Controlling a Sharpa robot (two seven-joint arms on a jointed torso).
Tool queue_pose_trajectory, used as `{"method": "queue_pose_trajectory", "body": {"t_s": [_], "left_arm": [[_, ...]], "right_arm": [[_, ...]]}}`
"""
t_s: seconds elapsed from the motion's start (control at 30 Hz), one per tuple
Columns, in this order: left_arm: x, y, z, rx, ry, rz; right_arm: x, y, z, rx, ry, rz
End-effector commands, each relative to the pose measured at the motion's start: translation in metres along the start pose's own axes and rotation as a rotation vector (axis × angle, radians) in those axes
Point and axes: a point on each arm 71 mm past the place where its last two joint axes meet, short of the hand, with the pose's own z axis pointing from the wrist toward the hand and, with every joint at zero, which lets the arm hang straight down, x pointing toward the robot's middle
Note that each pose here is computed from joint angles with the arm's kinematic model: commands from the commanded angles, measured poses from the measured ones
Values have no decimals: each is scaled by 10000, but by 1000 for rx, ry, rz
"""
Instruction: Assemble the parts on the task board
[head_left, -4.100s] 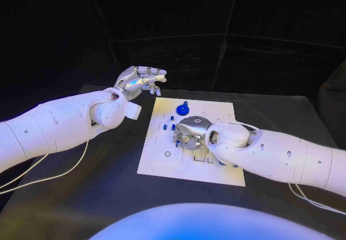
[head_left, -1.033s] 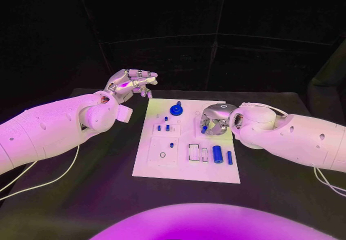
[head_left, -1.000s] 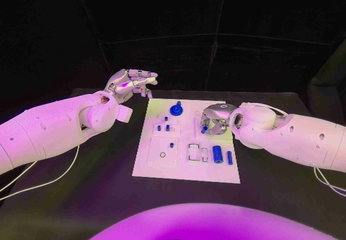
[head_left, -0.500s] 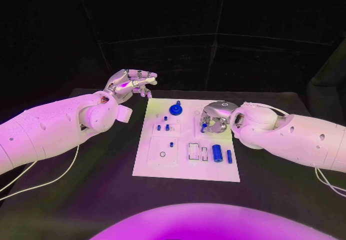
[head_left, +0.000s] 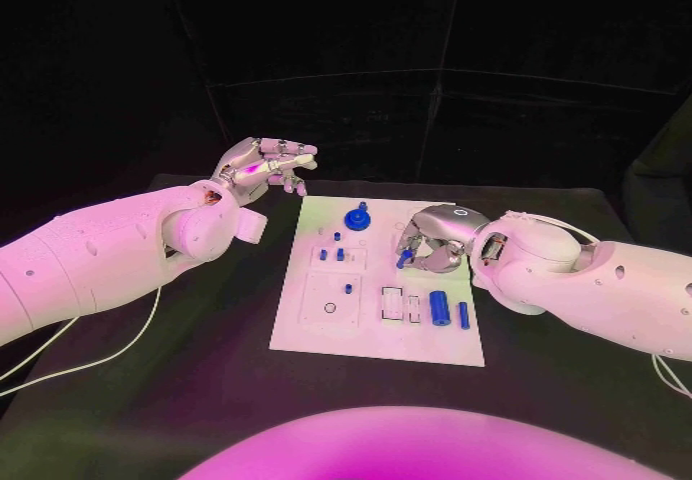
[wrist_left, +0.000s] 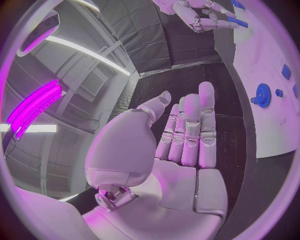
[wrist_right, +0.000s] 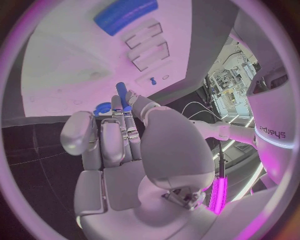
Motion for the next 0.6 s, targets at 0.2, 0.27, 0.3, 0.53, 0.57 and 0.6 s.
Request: {"method": "queue_pose_trajectory", "body": {"t_s": [0.2,0.27,0.3,0.53,0.57,0.6], "left_arm": [[26,-11,16,6,11,-10],[31,-10,18,6,13,-10],[36,-10,21,6,13,-11],[67,-6,38,7,20,-14],[72,-6,40,7,21,-14],[75,-6,41,7,22,-14]], "right_arm": [[-39,521,109,-166,-50,65],[-28,626,163,-195,-46,61],[-19,690,199,-213,-43,58],[109,982,372,-291,-3,46],[133,1006,391,-296,5,45],[159,1026,409,-300,15,42]]}}
